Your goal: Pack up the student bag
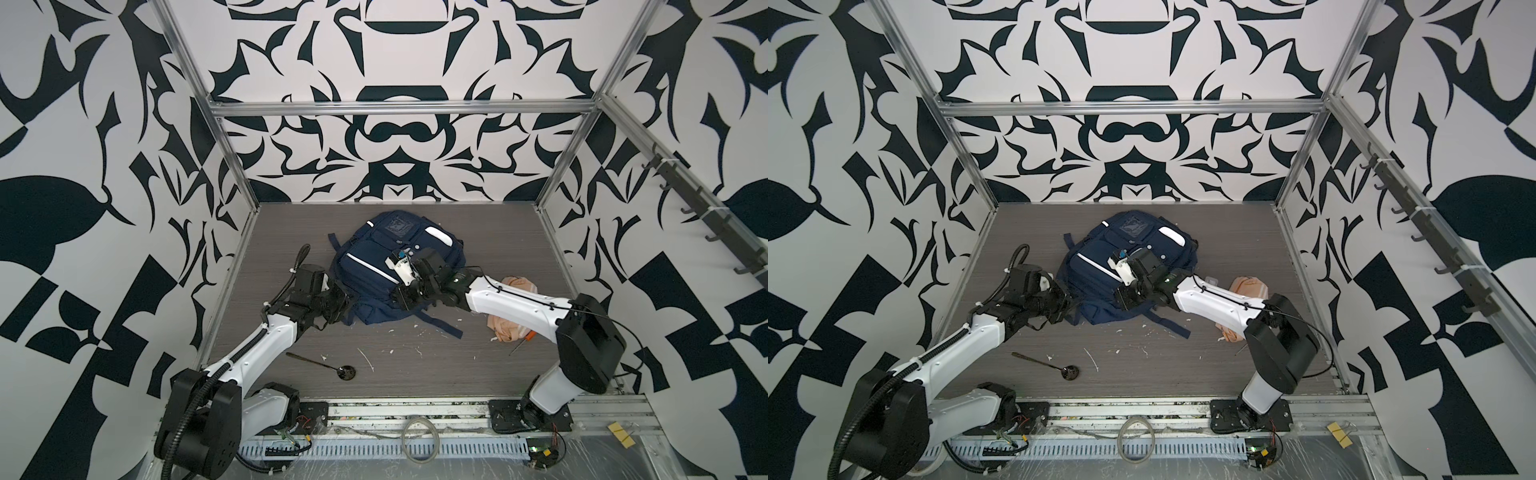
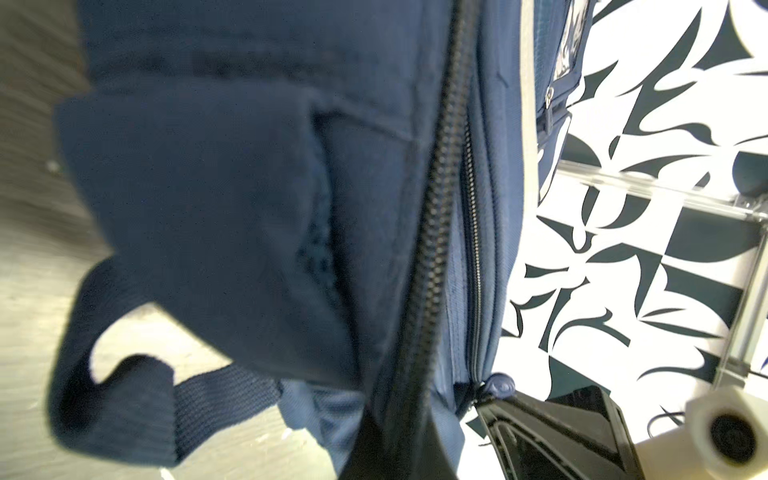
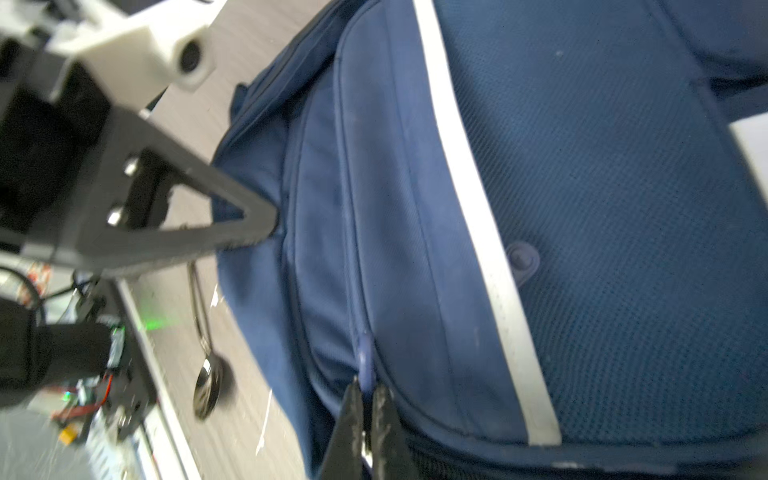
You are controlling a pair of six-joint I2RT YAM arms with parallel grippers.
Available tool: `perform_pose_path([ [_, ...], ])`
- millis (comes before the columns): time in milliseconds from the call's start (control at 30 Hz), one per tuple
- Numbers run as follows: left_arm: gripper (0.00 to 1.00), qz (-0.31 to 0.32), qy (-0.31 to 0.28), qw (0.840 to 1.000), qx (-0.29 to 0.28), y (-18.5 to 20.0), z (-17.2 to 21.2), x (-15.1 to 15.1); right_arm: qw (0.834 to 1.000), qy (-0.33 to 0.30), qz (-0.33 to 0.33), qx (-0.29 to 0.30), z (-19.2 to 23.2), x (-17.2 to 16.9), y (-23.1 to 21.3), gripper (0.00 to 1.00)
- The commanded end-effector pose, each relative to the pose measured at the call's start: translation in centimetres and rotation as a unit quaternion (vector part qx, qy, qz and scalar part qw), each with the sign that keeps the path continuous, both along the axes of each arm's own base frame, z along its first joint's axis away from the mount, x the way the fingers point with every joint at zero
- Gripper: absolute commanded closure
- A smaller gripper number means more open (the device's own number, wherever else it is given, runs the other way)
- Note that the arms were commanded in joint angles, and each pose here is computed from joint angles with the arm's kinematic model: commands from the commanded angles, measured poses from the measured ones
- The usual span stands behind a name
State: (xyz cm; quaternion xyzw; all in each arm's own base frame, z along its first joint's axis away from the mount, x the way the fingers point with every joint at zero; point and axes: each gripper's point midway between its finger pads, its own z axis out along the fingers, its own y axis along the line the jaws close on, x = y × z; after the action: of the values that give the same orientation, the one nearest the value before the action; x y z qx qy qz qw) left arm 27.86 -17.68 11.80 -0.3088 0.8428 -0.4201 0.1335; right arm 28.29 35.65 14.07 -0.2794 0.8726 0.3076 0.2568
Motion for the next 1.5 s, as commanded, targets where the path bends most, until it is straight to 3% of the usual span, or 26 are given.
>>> perform_pose_path([
  [0,1.00,-0.048,-0.053,0.995,-0.068,-2.9,3.9,0.1,0.979,-0.111,-0.010,0.169,11.0,3.6,6.0,1.00],
  [233,1.00,-0.050,-0.056,0.995,-0.068,-3.0,4.0,-0.1,0.977,-0.105,0.005,0.187,11.8,2.8,7.1,1.00],
  [533,1.00,-0.064,-0.019,0.997,-0.032,-2.3,1.4,-1.8,0.984,-0.090,-0.054,0.143,8.0,-0.4,0.7,1.00],
  [667,0.99,-0.066,0.004,0.997,-0.043,-2.3,-0.1,-2.7,0.983,-0.097,-0.085,0.132,7.0,-0.9,-1.7,1.00],
  [767,0.64,-0.096,-0.001,0.995,-0.018,-2.1,0.4,-3.6,0.981,-0.109,-0.090,0.131,7.4,-0.9,-2.2,1.00],
  [867,0.55,-0.131,-0.037,0.991,-0.004,-2.1,3.0,-4.5,0.981,-0.115,-0.086,0.128,7.6,-0.8,-2.1,1.00],
  [1133,0.58,-0.156,-0.110,0.981,-0.044,-3.7,10.3,-4.6,0.983,-0.127,-0.073,0.115,7.2,-1.0,-2.3,1.00],
  [1367,0.61,-0.129,-0.085,0.987,-0.040,-4.5,9.4,-2.5,0.989,-0.112,-0.035,0.090,4.4,-1.5,-1.2,1.00],
  [1467,0.62,-0.106,-0.049,0.993,-0.006,-4.2,7.2,-1.8,0.992,-0.094,-0.038,0.075,2.6,-1.4,-1.1,1.00],
])
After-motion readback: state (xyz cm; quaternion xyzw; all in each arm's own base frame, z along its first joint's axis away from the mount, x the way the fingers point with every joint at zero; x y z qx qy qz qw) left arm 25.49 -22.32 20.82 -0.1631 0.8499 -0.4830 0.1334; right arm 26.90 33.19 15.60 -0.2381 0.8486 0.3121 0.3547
